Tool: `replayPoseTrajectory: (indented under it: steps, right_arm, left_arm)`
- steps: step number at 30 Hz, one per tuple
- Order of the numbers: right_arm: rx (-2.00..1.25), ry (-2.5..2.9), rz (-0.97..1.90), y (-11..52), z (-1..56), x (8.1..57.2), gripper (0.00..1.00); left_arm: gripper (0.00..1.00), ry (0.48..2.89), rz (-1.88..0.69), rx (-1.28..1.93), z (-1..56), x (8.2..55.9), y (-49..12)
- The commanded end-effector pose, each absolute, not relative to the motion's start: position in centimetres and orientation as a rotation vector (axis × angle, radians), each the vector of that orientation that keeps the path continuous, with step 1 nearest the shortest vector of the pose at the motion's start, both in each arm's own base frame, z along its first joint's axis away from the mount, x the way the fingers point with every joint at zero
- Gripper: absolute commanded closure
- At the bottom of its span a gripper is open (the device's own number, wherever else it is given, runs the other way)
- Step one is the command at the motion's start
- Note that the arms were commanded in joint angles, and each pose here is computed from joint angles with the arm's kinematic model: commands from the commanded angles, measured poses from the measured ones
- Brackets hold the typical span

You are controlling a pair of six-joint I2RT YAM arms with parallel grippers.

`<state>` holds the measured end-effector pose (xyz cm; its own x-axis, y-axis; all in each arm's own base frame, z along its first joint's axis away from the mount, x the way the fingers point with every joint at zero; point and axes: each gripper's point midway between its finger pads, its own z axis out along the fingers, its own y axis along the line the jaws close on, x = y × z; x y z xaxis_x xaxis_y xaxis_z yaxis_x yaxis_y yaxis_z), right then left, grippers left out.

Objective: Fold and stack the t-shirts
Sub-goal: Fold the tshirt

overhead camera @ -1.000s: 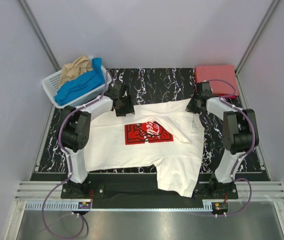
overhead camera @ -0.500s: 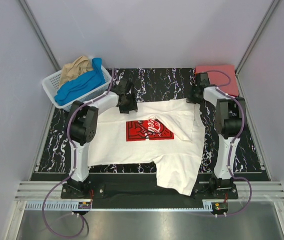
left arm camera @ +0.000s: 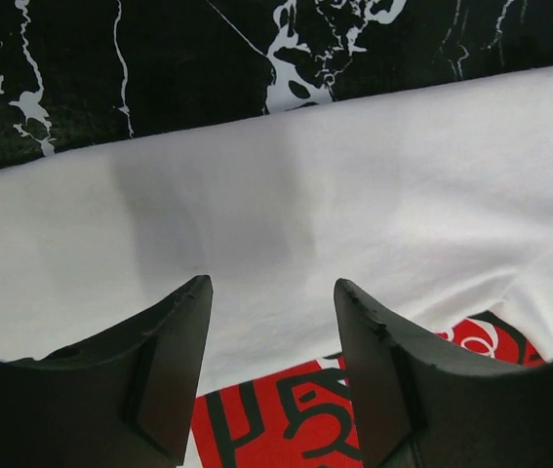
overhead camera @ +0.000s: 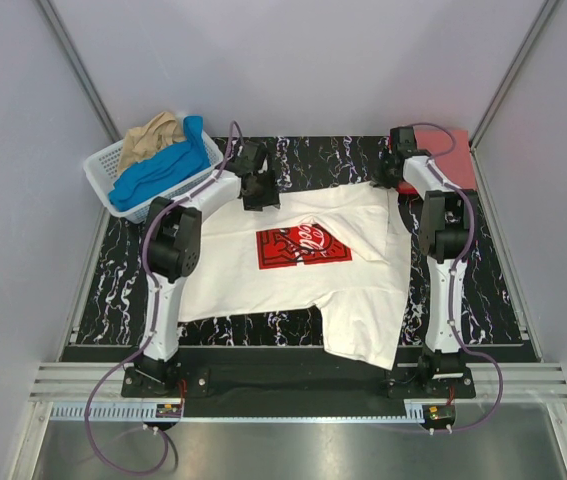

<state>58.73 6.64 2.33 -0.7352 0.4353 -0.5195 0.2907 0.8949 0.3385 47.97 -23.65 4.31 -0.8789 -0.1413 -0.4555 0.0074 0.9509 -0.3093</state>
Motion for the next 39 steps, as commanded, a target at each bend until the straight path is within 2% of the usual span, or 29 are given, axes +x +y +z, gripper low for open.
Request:
replayPoseTrajectory:
  steps: [1, 3, 6, 7, 8, 9, 10, 11, 12, 13, 14, 15, 16, 17, 18, 19, 20, 22, 25, 30, 39]
  right_arm:
    - [0.498, 2.451, 0.352, 6.7, 4.6, 58.4, 0.77]
    - [0.475, 2.393, 0.384, 7.0, 8.3, 58.7, 0.73]
    - [0.47, 2.319, 0.434, 7.5, 13.1, 58.1, 0.6]
    - [0.508, 2.331, 0.456, 7.7, 13.0, 57.1, 0.52]
    - [0.51, 2.286, 0.48, 7.9, 15.7, 56.3, 0.47]
    - [0.512, 2.277, 0.5, 8.3, 16.2, 55.5, 0.43]
    - [0.553, 2.316, 0.508, 8.4, 14.5, 53.5, 0.41]
    - [0.541, 2.23, 0.534, 8.4, 17.8, 52.8, 0.36]
    - [0.593, 2.275, 0.537, 8.5, 15.5, 50.5, 0.33]
    - [0.607, 2.262, 0.555, 8.7, 15.6, 49.4, 0.29]
    - [0.585, 2.166, 0.591, 8.9, 18.8, 48.4, 0.25]
    - [0.593, 2.144, 0.603, 9.0, 18.9, 47.2, 0.21]
    - [0.649, 2.192, 0.609, 9.2, 15.6, 44.4, 0.19]
    - [0.621, 2.087, 0.651, 9.4, 18.5, 43.4, 0.19]
    - [0.651, 2.063, 0.666, 9.5, 18.3, 42.2, 0.18]
    - [0.667, 2.101, 0.647, 9.7, 15.6, 39.9, 0.18]
    - [0.618, 2.041, 0.668, 10.9, 17.2, 38.9, 0.17]
    - [0.643, 2.039, 0.613, 11.2, 14.6, 36.9, 0.16]
    - [0.68, 2.017, 0.711, 12.7, 12.3, 35.0, 0.15]
    - [0.7, 2.018, 0.677, 12.7, 9.3, 33.7, 0.11]
    - [0.706, 1.958, 0.679, 13.0, 7.9, 34.0, 0.08]
  left_arm:
    - [0.41, 2.481, -0.549, -0.019, 11.9, 48.2, -24.8]
    - [0.41, 2.44, -0.605, 0.001, 14.8, 47.1, -25.0]
    - [0.41, 2.391, -0.681, 0.015, 18.3, 44.8, -24.9]
    - [0.41, 2.406, -0.693, 0.018, 17.9, 43.7, -24.7]
    - [0.41, 2.369, -0.718, 0.029, 19.9, 42.7, -24.4]
    - [0.41, 2.363, -0.736, 0.054, 20.3, 41.7, -24.4]
    - [0.4, 2.392, -0.726, 0.049, 19.3, 40.4, -23.8]
    - [0.4, 2.357, -0.731, 0.056, 20.8, 39.4, -23.3]
    - [0.39, 2.383, -0.71, 0.048, 19.7, 38.1, -22.6]
    - [0.39, 2.375, -0.718, 0.046, 20.1, 37.4, -22.3]
    - [0.38, 2.332, -0.738, 0.046, 21.6, 36.5, -22.0]
    - [0.38, 2.328, -0.771, 0.048, 21.9, 35.7, -22.1]
    - [0.37, 2.338, -0.785, 0.049, 21.3, 34.7, -21.9]
    - [0.37, 2.298, -0.81, 0.06, 22.6, 33.9, -21.8]
    - [0.36, 2.287, -0.822, 0.069, 22.9, 33.4, -21.7]
    - [0.36, 2.294, -0.82, 0.07, 22.4, 32.8, -21.5]
    - [0.35, 2.27, -0.818, 0.076, 23.1, 32.3, -21.2]
    - [0.34, 2.27, -0.795, 0.076, 22.7, 32.0, -20.7]
    - [0.33, 2.266, -0.804, 0.081, 22.7, 31.5, -20.4]
    - [0.33, 2.262, -0.805, 0.084, 22.7, 31.1, -20.2]
    - [0.33, 2.252, -0.783, 0.078, 23.1, 31.5, -19.4]
